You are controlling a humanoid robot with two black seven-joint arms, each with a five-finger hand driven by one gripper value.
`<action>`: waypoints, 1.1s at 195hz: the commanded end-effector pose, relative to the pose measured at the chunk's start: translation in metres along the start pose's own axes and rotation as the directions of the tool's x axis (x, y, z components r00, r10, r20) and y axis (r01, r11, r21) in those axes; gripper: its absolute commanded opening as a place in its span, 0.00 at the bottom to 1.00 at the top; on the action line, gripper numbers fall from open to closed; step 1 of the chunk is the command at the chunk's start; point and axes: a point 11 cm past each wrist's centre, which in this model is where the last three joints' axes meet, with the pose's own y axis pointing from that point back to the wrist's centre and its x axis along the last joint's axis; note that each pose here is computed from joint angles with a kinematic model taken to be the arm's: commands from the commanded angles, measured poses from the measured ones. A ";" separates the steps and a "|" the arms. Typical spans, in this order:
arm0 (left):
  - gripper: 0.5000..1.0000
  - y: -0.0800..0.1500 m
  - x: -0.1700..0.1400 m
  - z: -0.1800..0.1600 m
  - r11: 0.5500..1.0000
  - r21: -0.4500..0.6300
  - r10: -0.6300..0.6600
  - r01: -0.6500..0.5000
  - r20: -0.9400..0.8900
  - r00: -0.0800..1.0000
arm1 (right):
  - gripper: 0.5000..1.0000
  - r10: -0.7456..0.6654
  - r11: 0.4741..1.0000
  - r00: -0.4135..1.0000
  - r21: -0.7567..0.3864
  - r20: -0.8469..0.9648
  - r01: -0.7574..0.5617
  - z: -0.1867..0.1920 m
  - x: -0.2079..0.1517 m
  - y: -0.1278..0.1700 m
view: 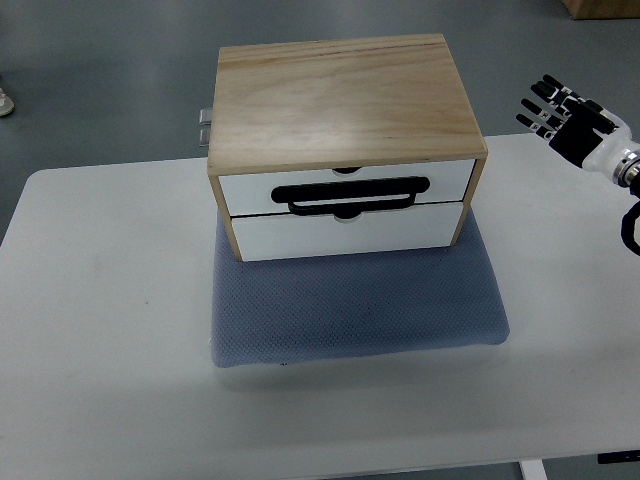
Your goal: Open wood drawer with right hand
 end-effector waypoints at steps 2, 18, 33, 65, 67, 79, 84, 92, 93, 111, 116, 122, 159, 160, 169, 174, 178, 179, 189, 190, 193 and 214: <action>1.00 0.000 -0.001 -0.001 1.000 0.003 -0.002 0.002 0.016 1.000 | 0.91 -0.002 1.000 1.000 0.001 -0.001 0.002 -0.001 0.000 0.000; 1.00 0.000 0.000 -0.001 1.000 0.002 0.001 -0.001 0.019 1.000 | 0.91 -0.003 1.000 1.000 0.001 -0.001 0.003 -0.001 0.000 0.000; 1.00 0.000 -0.001 0.000 1.000 -0.001 0.000 0.000 0.008 1.000 | 0.91 0.000 1.000 1.000 0.001 -0.001 0.000 -0.001 0.000 0.000; 1.00 0.000 0.004 0.000 1.000 0.001 0.014 -0.014 0.000 1.000 | 0.91 0.012 1.000 1.000 0.003 -0.005 -0.012 -0.002 0.001 0.000; 1.00 0.000 0.004 0.000 1.000 0.001 0.016 -0.016 -0.002 1.000 | 0.91 0.014 1.000 1.000 0.003 -0.005 -0.014 -0.002 0.001 0.000; 1.00 0.000 0.006 0.000 1.000 0.000 0.019 -0.019 0.000 1.000 | 0.91 0.025 1.000 1.000 -0.001 -0.009 -0.025 -0.002 0.002 -0.001; 1.00 0.000 0.006 0.000 1.000 0.000 0.019 -0.019 0.000 1.000 | 0.91 0.032 0.999 0.999 -0.002 -0.010 -0.032 -0.001 0.003 -0.001; 1.00 0.000 0.005 0.000 1.000 0.000 0.018 -0.018 0.000 1.000 | 0.91 0.034 0.999 0.999 -0.005 -0.012 -0.034 -0.001 0.003 0.000; 1.00 0.000 0.005 0.000 1.000 0.000 0.018 -0.018 0.000 1.000 | 0.91 0.034 0.999 0.999 -0.004 -0.013 -0.034 -0.001 0.003 -0.001; 1.00 0.000 0.004 0.001 1.000 -0.002 0.015 -0.015 -0.003 1.000 | 0.91 0.032 0.999 0.999 -0.008 -0.017 -0.032 -0.001 0.003 -0.001; 1.00 0.000 0.004 0.001 1.000 -0.002 0.014 -0.014 -0.001 1.000 | 0.91 0.032 0.999 0.999 -0.007 -0.018 -0.032 -0.001 0.003 0.000; 1.00 0.000 0.003 0.002 1.000 -0.002 0.012 -0.012 -0.001 1.000 | 0.91 0.029 1.000 0.999 -0.007 -0.018 -0.029 -0.001 0.003 0.000; 1.00 0.000 0.005 0.001 1.000 -0.002 0.017 -0.017 -0.001 1.000 | 0.90 0.023 1.000 0.999 -0.007 -0.037 -0.023 -0.004 0.003 0.001; 1.00 0.000 0.005 0.000 1.000 0.000 0.016 -0.016 -0.001 1.000 | 0.90 0.022 1.000 0.999 -0.007 -0.040 -0.022 -0.004 0.003 0.001; 1.00 0.000 0.005 0.000 1.000 0.000 0.016 -0.016 -0.001 1.000 | 0.90 0.021 1.000 0.999 -0.008 -0.045 -0.021 -0.005 0.003 0.001; 1.00 0.000 0.005 0.001 1.000 -0.002 0.017 -0.017 -0.001 1.000 | 0.90 0.020 1.000 0.999 -0.008 -0.047 -0.021 -0.005 0.003 0.001; 1.00 0.000 0.005 0.001 1.000 -0.002 0.017 -0.017 -0.001 1.000 | 0.90 0.020 1.000 0.999 -0.009 -0.049 -0.021 -0.005 0.003 0.001; 1.00 0.000 0.005 0.001 1.000 -0.002 0.017 -0.017 -0.001 1.000 | 0.90 0.020 1.000 0.999 -0.008 -0.051 -0.020 -0.006 0.003 0.001; 1.00 0.000 0.005 0.001 1.000 -0.002 0.017 -0.017 -0.001 1.000 | 0.90 0.016 1.000 0.998 -0.008 -0.053 -0.016 -0.006 0.003 0.002; 1.00 0.000 0.005 0.001 1.000 -0.002 0.017 -0.017 -0.001 1.000 | 0.90 0.014 1.000 0.998 -0.009 -0.054 -0.015 -0.006 0.003 0.002; 1.00 0.000 0.005 0.001 1.000 -0.002 0.017 -0.017 -0.001 1.000 | 0.90 0.012 1.000 0.998 -0.010 -0.055 -0.013 -0.007 0.003 0.002; 1.00 0.000 0.005 0.000 1.000 0.000 0.016 -0.016 -0.001 1.000 | 0.90 0.007 1.000 0.996 -0.021 -0.094 -0.008 -0.010 0.004 0.004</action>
